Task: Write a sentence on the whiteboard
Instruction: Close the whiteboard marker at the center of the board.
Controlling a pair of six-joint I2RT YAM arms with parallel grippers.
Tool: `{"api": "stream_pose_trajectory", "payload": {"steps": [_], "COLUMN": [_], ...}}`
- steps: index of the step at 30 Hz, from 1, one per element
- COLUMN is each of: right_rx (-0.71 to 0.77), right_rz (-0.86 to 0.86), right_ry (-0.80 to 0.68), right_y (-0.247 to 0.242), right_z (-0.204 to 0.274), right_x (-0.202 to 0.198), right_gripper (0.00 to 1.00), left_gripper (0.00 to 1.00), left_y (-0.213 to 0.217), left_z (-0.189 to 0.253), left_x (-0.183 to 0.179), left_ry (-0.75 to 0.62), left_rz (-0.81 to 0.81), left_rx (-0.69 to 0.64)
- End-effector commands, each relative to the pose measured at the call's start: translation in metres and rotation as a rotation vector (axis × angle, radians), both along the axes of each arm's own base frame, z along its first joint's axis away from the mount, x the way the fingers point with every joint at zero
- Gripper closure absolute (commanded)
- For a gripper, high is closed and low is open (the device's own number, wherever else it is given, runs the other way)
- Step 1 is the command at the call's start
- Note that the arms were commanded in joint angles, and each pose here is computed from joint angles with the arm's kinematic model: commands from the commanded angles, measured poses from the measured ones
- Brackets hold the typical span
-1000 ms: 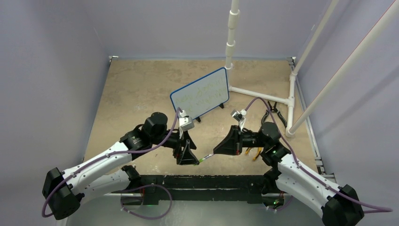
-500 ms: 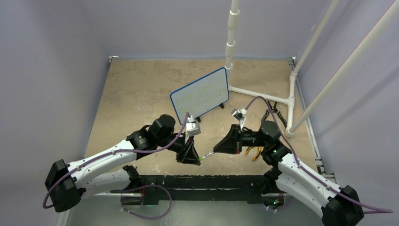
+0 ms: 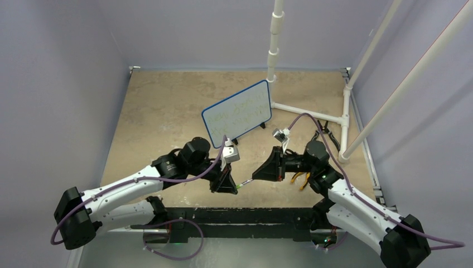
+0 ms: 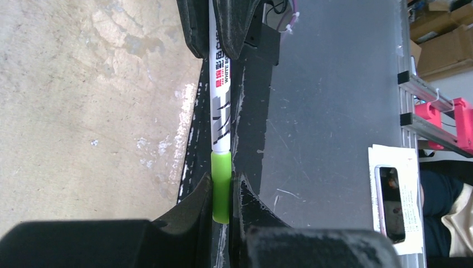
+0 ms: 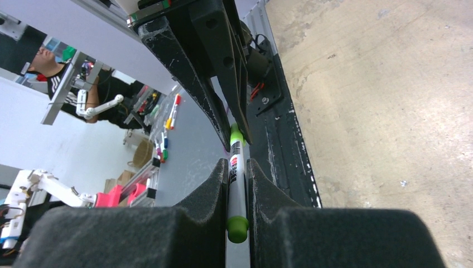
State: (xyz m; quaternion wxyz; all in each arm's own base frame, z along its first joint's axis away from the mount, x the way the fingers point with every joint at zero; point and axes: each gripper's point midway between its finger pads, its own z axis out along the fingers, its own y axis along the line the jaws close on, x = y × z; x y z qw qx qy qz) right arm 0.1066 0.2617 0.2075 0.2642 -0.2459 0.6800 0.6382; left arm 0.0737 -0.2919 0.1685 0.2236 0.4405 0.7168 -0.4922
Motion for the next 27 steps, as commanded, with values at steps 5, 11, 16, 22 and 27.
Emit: {"api": "stream_pose_trajectory", "payload": {"steps": [5, 11, 16, 22, 27], "right_rx": [-0.051, -0.042, -0.053, -0.043, -0.035], "right_rz": [0.096, 0.114, 0.135, 0.156, 0.164], "right_ry": [0.018, 0.050, 0.080, 0.094, 0.101], "right_y": [0.006, 0.010, 0.017, 0.027, 0.029], "right_z": [-0.017, -0.020, -0.025, -0.027, -0.028], "right_x": [-0.011, -0.019, -0.030, -0.042, -0.044], "right_gripper": [1.00, 1.00, 1.00, 1.00, 1.00], "left_gripper": [1.00, 1.00, 1.00, 1.00, 1.00], "left_y": [-0.031, -0.024, -0.027, -0.028, -0.025], "left_z": [0.048, 0.054, 0.067, 0.068, 0.077], "left_x": [0.033, 0.032, 0.031, 0.027, 0.028], "left_ry": [-0.241, -0.291, -0.316, -0.306, -0.327], "left_rz": [0.013, 0.020, 0.006, -0.009, 0.015], "left_rx": [-0.190, -0.212, -0.265, -0.280, -0.310]}}
